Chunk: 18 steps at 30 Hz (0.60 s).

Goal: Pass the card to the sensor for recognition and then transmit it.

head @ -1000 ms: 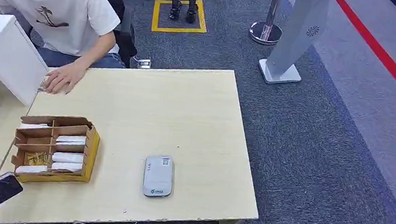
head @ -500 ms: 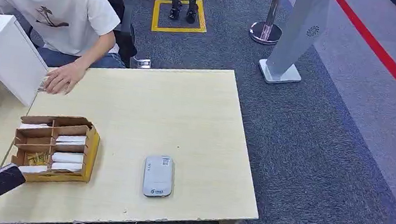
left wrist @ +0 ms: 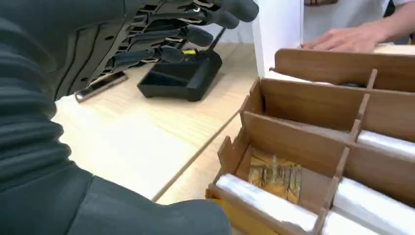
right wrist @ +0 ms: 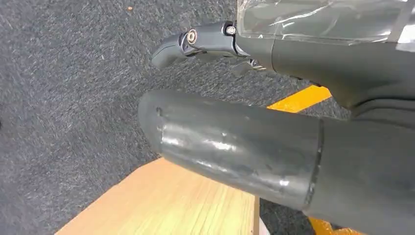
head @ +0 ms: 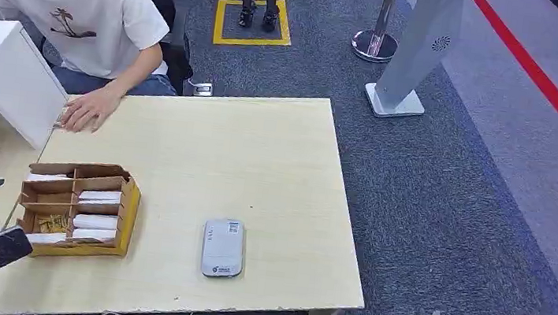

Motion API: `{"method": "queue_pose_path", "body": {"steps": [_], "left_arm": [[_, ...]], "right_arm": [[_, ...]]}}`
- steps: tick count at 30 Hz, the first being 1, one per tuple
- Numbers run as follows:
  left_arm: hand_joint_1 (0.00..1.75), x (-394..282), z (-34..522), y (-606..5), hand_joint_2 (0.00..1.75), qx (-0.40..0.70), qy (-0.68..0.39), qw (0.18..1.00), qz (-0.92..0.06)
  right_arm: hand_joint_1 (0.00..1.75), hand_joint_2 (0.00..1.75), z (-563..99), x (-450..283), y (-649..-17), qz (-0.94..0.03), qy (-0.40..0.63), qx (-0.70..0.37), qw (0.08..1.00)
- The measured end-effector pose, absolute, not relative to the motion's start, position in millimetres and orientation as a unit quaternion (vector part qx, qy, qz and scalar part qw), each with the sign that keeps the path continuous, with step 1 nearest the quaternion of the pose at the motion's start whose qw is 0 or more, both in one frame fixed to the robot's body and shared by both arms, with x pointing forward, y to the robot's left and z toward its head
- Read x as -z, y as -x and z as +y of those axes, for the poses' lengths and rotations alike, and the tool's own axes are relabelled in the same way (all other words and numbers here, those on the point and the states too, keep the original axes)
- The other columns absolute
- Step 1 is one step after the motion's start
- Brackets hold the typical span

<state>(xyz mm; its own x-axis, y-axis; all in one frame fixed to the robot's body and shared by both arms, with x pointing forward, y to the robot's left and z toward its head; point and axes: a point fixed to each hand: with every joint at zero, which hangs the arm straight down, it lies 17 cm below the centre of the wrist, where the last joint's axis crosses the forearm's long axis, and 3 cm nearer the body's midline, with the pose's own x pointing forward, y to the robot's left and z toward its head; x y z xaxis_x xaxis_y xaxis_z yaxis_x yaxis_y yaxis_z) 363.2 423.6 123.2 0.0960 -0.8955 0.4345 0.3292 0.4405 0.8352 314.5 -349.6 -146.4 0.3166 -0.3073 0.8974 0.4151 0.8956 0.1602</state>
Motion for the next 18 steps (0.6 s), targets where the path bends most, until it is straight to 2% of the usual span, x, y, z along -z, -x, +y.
{"method": "queue_pose_path", "body": {"steps": [9,18], "left_arm": [[0.0,-124,430,-355,1.75,0.46,-0.245,0.704,-0.483],[0.0,-128,438,-363,1.75,0.477,-0.272,0.689,-0.473]], "right_arm": [[0.0,0.0,-345,144,-321,-0.541,0.045,0.215,0.812],[0.0,0.0,-339,142,-328,-0.541,0.04,0.209,0.813]]}}
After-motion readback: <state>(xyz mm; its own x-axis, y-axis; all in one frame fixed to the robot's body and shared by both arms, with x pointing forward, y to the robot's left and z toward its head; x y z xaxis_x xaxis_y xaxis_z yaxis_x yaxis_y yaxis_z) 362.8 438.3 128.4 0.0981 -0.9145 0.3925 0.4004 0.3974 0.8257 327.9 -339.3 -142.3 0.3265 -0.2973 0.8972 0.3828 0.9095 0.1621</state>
